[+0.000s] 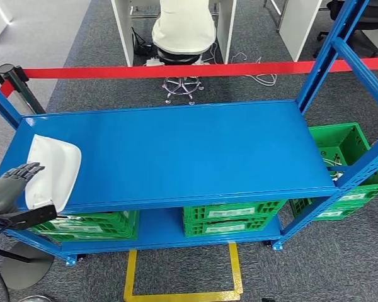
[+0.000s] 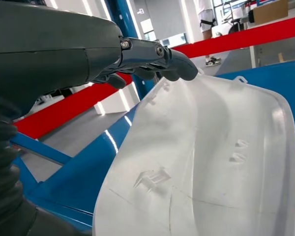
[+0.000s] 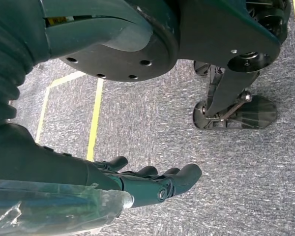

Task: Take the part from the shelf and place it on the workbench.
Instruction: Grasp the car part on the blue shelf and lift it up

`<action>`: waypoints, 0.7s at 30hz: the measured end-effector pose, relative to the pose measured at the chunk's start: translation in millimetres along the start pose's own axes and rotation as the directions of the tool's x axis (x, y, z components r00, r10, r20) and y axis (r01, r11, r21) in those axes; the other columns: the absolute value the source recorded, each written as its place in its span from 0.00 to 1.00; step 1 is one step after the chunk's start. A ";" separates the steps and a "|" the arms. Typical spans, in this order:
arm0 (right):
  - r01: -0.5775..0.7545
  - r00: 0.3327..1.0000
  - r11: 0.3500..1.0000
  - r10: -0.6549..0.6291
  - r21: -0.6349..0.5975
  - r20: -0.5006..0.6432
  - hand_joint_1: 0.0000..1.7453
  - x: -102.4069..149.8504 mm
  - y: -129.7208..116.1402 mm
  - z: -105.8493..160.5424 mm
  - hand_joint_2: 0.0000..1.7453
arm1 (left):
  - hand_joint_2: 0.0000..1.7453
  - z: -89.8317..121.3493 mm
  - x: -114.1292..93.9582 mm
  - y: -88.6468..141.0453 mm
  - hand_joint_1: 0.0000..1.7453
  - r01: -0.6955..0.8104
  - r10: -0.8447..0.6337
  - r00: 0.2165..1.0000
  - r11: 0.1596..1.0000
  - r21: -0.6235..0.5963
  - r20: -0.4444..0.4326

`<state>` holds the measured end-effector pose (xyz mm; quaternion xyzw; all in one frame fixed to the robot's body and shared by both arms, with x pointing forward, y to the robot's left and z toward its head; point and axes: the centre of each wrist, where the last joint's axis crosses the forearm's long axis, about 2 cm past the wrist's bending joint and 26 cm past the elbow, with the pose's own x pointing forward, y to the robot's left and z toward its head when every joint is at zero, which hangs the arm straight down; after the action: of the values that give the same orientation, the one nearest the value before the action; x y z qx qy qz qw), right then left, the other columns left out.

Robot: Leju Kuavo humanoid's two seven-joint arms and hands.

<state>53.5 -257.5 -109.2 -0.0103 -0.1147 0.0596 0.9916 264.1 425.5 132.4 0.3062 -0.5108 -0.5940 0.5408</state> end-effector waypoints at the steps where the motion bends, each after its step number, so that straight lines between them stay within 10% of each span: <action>1: 0.000 1.000 1.000 0.000 -0.001 0.000 0.00 0.0 0.0 0.0 1.00 | 1.00 -1.2 0.0 -0.8 0.28 -0.005 0.005 1.000 1.000 -0.003 -0.007; 3: 0.000 1.000 1.000 0.000 -0.003 0.000 0.00 0.1 -0.1 0.0 1.00 | 1.00 -3.6 -0.5 -2.1 0.62 -0.018 0.018 0.999 1.000 -0.013 -0.027; 9: 0.000 1.000 1.000 0.000 -0.004 0.000 0.00 0.2 -0.1 0.0 1.00 | 1.00 -7.7 -4.1 -4.9 1.00 -0.043 0.041 0.997 0.998 -0.034 -0.067; 21: -0.003 1.000 1.000 0.003 -0.006 0.012 0.00 0.8 -0.2 -0.1 1.00 | 1.00 -15.9 -5.9 -10.2 1.00 -0.066 0.067 0.992 0.998 0.013 -0.107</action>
<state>54.4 -257.6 -109.1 -0.0129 -0.1209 0.0607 0.9907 276.7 425.7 117.1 0.3232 -0.4934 -0.5561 0.5855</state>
